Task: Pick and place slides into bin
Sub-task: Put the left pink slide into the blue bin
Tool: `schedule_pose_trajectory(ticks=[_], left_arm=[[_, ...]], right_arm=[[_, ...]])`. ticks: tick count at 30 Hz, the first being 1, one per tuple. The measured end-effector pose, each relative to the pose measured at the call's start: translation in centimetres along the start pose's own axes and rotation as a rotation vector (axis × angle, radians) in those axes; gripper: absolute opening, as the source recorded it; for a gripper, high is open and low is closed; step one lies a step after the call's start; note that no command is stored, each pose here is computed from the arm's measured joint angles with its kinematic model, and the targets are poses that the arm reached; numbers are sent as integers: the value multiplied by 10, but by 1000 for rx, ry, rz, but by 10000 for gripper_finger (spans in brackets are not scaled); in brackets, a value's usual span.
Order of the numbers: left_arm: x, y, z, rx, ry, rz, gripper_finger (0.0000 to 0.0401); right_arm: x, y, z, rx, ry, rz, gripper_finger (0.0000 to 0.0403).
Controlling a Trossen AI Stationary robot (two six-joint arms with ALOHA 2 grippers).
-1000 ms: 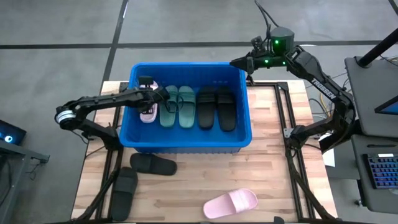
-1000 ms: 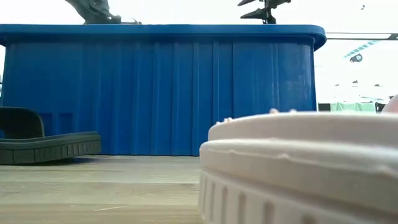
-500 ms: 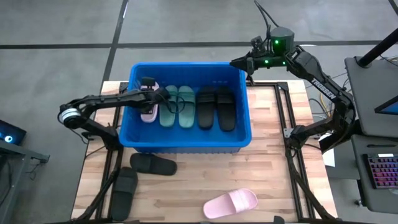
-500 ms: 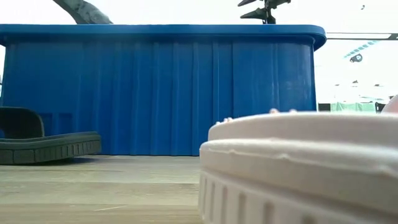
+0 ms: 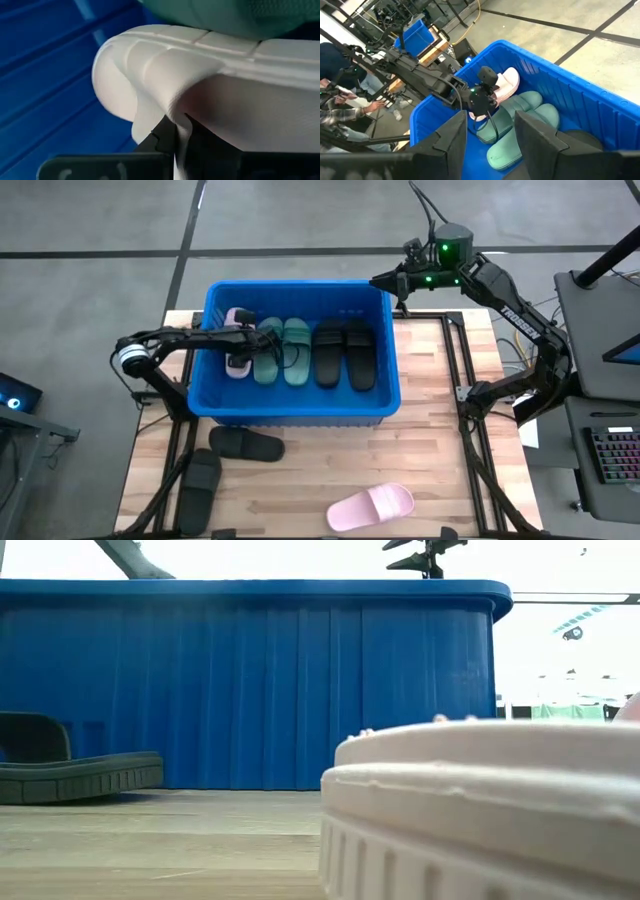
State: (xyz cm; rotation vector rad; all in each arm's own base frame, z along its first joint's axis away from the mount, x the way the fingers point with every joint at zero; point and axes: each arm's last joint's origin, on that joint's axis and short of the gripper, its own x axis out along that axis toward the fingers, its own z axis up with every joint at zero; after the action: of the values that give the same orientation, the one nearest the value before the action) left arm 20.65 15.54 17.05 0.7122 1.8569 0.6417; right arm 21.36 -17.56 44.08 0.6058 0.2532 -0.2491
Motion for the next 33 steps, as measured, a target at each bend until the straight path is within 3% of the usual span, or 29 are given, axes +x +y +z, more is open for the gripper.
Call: schedule_pose_trajectory(ticks=[11,18,24,33], left_arm=[[1,-3,0,1,-110,-164,0],[6,0,-8,25,-29,-144,0],[4,7,-13,138,112,-1,0],[-3,21,-15,181,137,52,0]], right_arm=[[0,0,0,-10,0,0,154],[0,0,0,-18,0,0,152],[0,0,0,-29,0,0,151],[0,0,0,-35,0,0,148]])
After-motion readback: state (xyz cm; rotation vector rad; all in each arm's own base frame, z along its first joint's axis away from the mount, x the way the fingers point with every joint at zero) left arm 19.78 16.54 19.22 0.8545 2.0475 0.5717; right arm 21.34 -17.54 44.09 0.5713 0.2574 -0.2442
